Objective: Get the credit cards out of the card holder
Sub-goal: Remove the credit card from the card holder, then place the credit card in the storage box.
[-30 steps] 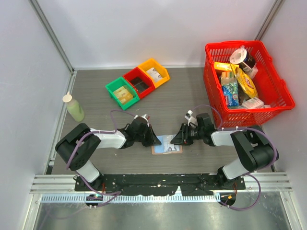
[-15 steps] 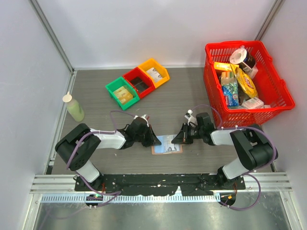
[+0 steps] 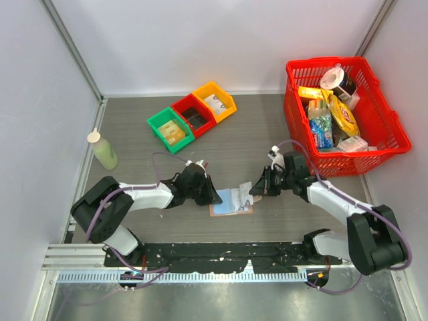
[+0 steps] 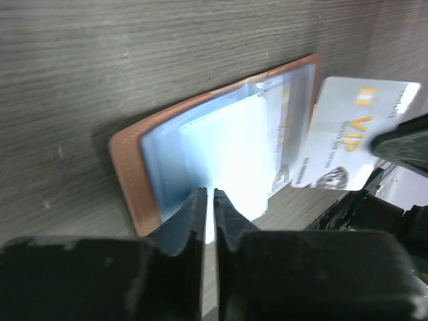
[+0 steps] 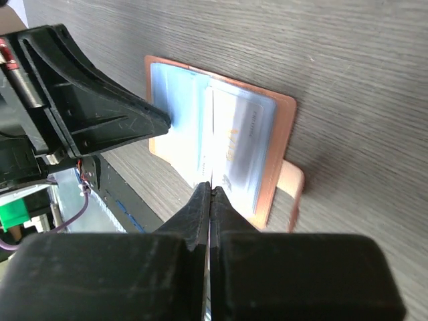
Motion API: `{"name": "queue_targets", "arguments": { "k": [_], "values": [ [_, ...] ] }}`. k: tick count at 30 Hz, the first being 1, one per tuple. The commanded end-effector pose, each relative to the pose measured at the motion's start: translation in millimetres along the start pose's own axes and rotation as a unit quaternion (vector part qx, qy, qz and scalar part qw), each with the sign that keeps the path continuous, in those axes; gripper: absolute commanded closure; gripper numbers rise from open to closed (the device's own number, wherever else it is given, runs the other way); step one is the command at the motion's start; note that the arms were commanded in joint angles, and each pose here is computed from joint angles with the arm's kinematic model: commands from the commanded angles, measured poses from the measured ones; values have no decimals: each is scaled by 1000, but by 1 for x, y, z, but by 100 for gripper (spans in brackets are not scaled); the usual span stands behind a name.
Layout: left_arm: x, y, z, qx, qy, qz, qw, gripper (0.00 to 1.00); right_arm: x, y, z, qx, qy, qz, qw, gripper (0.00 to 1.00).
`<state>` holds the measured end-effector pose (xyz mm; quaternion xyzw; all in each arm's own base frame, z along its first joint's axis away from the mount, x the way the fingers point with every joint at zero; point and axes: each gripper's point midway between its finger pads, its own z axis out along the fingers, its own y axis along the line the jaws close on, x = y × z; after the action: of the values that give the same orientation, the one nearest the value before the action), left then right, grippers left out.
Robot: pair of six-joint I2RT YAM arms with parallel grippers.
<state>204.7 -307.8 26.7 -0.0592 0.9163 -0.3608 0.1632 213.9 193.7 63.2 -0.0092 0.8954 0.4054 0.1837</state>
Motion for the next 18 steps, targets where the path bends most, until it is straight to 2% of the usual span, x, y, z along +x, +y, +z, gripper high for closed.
{"name": "queue_targets", "arguments": {
  "k": [1,4,7,10,11,12,14,18],
  "values": [
    [-18,-7,-23,-25,-26,77,996,78,-29,20,-28,21,-44,-40,998,99],
    [-41,-36,-48,-12,-62,143,988,54,-42,43,-48,13,-66,-80,995,99],
    [-63,-67,-74,16,-97,230,968,38,-50,64,-68,3,-75,-125,989,99],
    [-75,-104,-101,60,-113,338,932,25,-53,80,-85,-4,-80,-174,982,99],
    [-76,-112,-107,75,-111,387,913,20,-53,87,-92,-8,-78,-191,978,99],
    [-72,-128,-118,100,-90,453,881,11,-51,98,-103,-18,-76,-230,970,99],
    [-66,-141,-124,128,-62,498,855,7,-54,112,-115,-30,-86,-259,962,99],
    [-63,-166,-134,176,-45,563,806,4,-47,129,-126,-59,-83,-315,944,99]
  ]
}}
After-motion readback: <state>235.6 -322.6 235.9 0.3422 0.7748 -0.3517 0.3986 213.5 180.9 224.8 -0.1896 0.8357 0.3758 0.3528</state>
